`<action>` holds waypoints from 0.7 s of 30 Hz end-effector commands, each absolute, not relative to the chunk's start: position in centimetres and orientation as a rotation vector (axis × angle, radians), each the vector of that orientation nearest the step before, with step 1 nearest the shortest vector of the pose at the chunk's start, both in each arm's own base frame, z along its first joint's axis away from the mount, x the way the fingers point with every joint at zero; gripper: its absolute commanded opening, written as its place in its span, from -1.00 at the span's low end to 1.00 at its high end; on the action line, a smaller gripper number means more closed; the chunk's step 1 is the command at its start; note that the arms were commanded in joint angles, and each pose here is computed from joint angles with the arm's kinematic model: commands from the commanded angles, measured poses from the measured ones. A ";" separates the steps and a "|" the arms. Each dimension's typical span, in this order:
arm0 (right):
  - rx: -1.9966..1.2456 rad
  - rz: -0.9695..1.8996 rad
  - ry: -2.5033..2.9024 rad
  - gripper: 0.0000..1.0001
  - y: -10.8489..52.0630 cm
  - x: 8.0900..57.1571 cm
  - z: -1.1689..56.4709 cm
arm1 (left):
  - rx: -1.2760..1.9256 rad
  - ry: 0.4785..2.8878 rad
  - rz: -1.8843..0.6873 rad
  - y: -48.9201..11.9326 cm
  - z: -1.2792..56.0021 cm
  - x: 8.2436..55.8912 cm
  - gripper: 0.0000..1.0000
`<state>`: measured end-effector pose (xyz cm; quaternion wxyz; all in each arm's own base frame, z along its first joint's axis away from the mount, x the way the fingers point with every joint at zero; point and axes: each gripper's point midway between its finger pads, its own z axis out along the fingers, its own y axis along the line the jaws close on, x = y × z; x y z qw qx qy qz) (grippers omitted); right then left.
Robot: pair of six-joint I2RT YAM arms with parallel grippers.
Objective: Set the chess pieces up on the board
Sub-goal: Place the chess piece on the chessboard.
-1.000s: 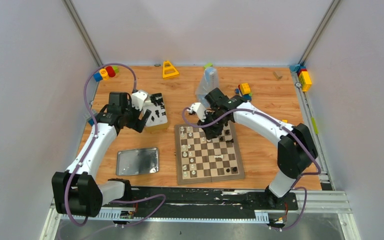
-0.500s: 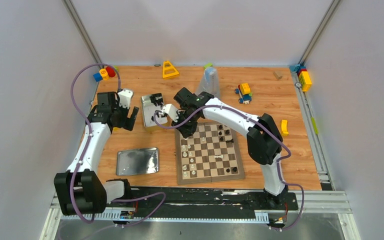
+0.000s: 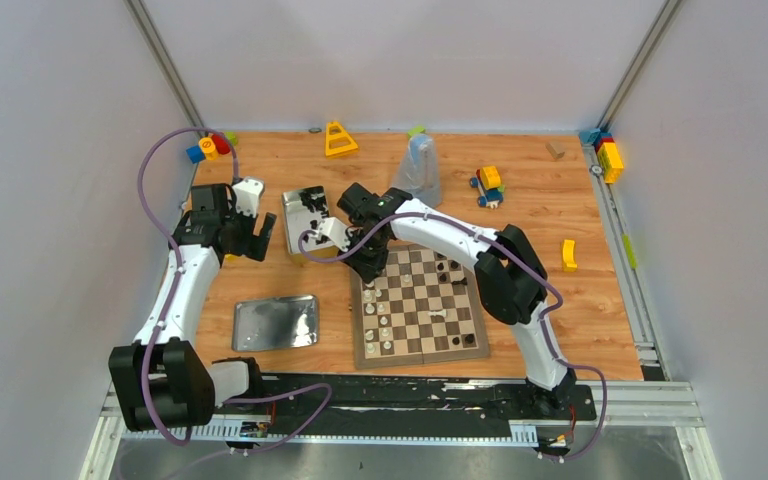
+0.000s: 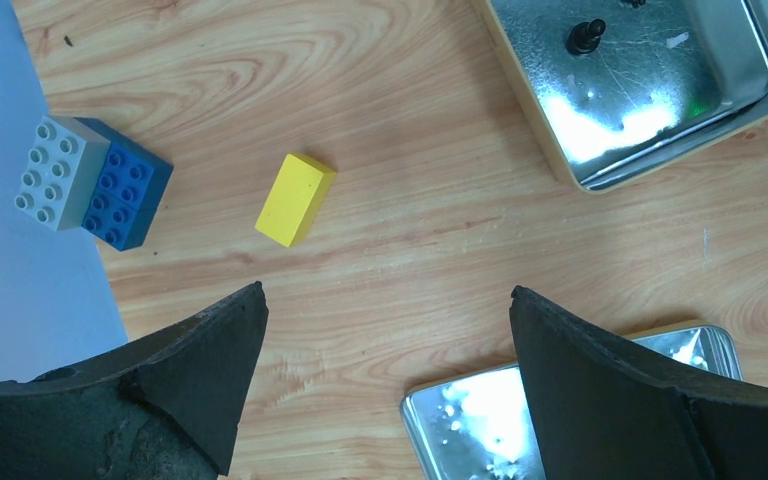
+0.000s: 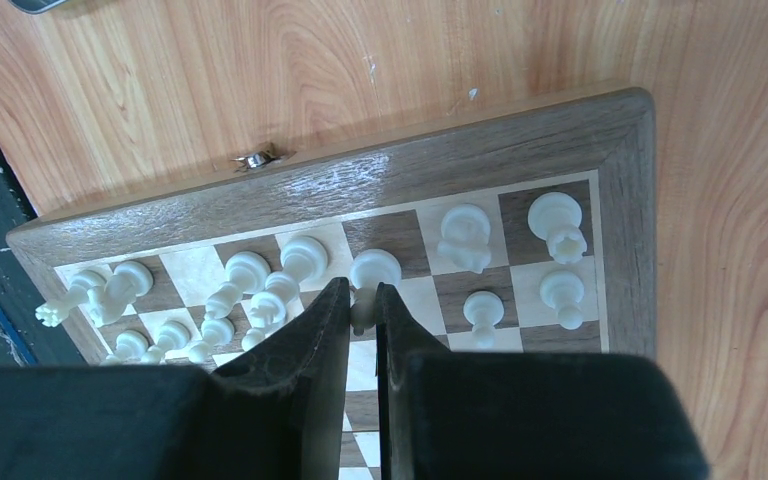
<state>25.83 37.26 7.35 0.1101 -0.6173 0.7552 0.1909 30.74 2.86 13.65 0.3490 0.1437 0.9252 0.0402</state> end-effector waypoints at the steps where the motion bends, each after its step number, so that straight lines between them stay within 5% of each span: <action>1: -1.833 0.562 2.154 -0.87 38.5 26.2 8.4 | 0.346 2.365 0.083 2.8 14.7 31.5 0.97; 21: -1.866 0.544 2.165 -0.86 38.6 25.8 7.2 | 0.362 2.364 0.065 2.6 14.5 31.4 0.96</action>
